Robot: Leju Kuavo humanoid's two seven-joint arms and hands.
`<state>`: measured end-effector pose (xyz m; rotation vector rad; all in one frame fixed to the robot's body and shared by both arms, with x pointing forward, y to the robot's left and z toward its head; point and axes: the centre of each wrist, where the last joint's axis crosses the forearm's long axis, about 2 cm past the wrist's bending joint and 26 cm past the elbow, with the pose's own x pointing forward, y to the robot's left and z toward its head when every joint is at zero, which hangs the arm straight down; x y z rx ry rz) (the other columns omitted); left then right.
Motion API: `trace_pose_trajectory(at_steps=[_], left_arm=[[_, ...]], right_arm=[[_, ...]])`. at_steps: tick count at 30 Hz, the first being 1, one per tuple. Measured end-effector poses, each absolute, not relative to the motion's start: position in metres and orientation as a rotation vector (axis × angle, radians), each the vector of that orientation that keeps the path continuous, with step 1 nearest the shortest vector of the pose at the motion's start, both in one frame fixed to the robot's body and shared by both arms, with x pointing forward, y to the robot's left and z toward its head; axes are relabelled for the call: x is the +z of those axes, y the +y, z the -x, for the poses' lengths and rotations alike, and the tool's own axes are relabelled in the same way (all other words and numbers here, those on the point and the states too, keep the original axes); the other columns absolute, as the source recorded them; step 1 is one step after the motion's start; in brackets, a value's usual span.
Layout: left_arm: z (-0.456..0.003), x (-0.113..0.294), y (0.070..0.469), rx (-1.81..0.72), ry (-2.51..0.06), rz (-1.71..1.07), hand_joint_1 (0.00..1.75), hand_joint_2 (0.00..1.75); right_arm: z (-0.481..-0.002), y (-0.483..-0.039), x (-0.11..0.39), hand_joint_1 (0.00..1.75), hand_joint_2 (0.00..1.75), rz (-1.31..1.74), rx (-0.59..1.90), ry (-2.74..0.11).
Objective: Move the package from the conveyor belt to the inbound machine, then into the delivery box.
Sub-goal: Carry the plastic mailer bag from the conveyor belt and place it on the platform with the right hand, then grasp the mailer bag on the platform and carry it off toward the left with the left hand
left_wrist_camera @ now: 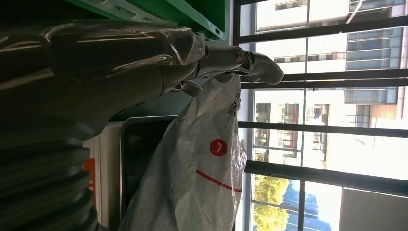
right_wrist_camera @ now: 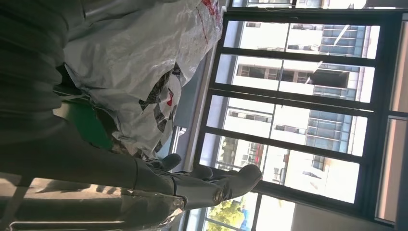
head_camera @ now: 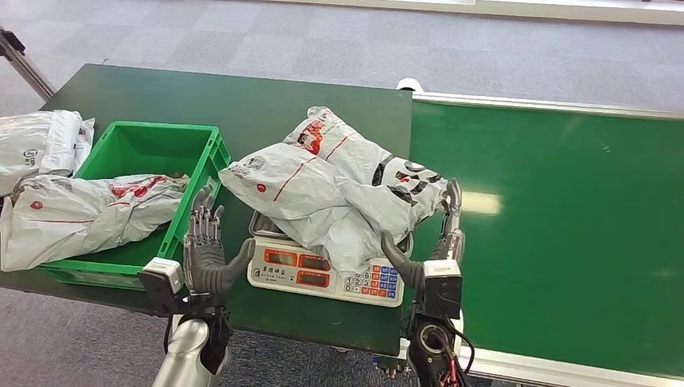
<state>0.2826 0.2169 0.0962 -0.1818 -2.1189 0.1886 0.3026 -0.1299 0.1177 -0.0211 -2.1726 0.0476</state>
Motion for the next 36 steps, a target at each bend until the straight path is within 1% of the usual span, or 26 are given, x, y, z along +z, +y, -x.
trace_pose_trajectory(at_steps=[5,11,16,22,24,27,29,33,36], left_arm=[[-0.283,0.096,0.216,0.188,-2.117,0.184,0.00,1.75],[-0.288,0.098,0.213,0.165,-2.118,0.193,0.00,1.75],[-0.295,0.102,0.203,0.129,-2.125,0.150,0.00,1.75],[-0.303,0.107,0.194,0.047,-2.143,0.072,0.00,1.75],[-0.312,0.112,0.192,-0.042,-2.167,0.002,0.00,1.75],[-0.334,0.122,0.191,-0.254,-2.202,-0.102,0.00,1.75],[-0.352,0.130,0.192,-0.384,-2.201,-0.119,0.00,1.75],[-0.384,0.145,0.196,-0.599,-2.131,-0.154,0.00,1.75],[-0.402,0.154,0.199,-0.722,-2.034,-0.220,0.00,1.75]], right_arm=[[-0.298,-0.135,0.123,0.00,1.75,0.038,0.032,-2.207],[-0.287,-0.134,0.129,0.00,1.75,0.291,0.043,-2.281],[-0.275,-0.124,0.132,0.00,1.75,0.324,0.124,-2.340],[-0.275,-0.130,0.122,0.00,1.75,0.304,0.067,-2.274],[-0.281,-0.135,0.111,0.00,1.75,0.281,0.086,-2.220],[-0.289,-0.146,0.094,0.00,1.75,0.228,0.153,-2.137],[-0.293,-0.152,0.084,0.00,1.75,0.192,0.197,-2.067],[-0.297,-0.157,0.069,0.00,1.75,0.152,0.245,-1.961],[-0.297,-0.160,0.063,0.00,1.75,0.145,0.200,-1.907]])
